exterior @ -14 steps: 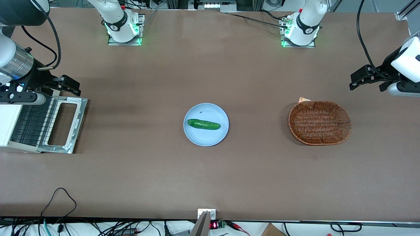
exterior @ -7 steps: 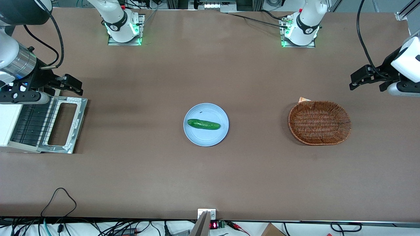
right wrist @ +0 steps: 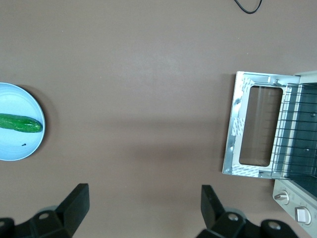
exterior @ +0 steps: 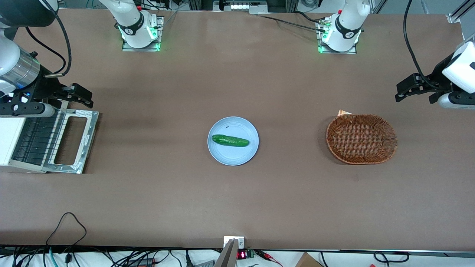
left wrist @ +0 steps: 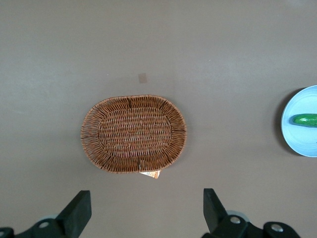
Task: Open oven door with right arm only
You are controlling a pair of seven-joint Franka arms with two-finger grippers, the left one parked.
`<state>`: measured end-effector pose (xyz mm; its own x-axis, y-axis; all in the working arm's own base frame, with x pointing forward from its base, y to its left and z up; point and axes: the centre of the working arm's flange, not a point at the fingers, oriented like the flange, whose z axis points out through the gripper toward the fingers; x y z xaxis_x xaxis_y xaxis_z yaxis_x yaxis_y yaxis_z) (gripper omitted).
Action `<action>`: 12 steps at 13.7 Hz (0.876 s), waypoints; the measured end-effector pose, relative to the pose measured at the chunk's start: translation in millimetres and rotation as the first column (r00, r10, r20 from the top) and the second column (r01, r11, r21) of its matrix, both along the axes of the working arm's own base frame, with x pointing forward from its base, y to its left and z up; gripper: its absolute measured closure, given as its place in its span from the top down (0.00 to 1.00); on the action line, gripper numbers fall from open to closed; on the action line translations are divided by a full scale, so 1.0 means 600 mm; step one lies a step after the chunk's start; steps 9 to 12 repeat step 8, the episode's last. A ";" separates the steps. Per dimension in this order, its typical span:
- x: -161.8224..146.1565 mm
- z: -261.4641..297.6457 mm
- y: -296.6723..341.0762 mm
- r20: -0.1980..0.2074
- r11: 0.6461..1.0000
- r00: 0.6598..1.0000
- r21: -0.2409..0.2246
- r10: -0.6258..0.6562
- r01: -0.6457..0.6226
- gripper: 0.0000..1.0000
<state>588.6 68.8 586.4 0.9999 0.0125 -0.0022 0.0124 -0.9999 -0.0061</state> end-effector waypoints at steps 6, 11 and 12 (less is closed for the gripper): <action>0.000 0.000 0.003 0.000 1.000 1.000 0.000 0.004 -0.004 1.00; 0.000 0.000 0.004 0.000 1.000 1.000 0.000 0.005 -0.005 1.00; 0.000 0.000 0.004 0.000 1.000 1.000 0.000 0.005 -0.005 1.00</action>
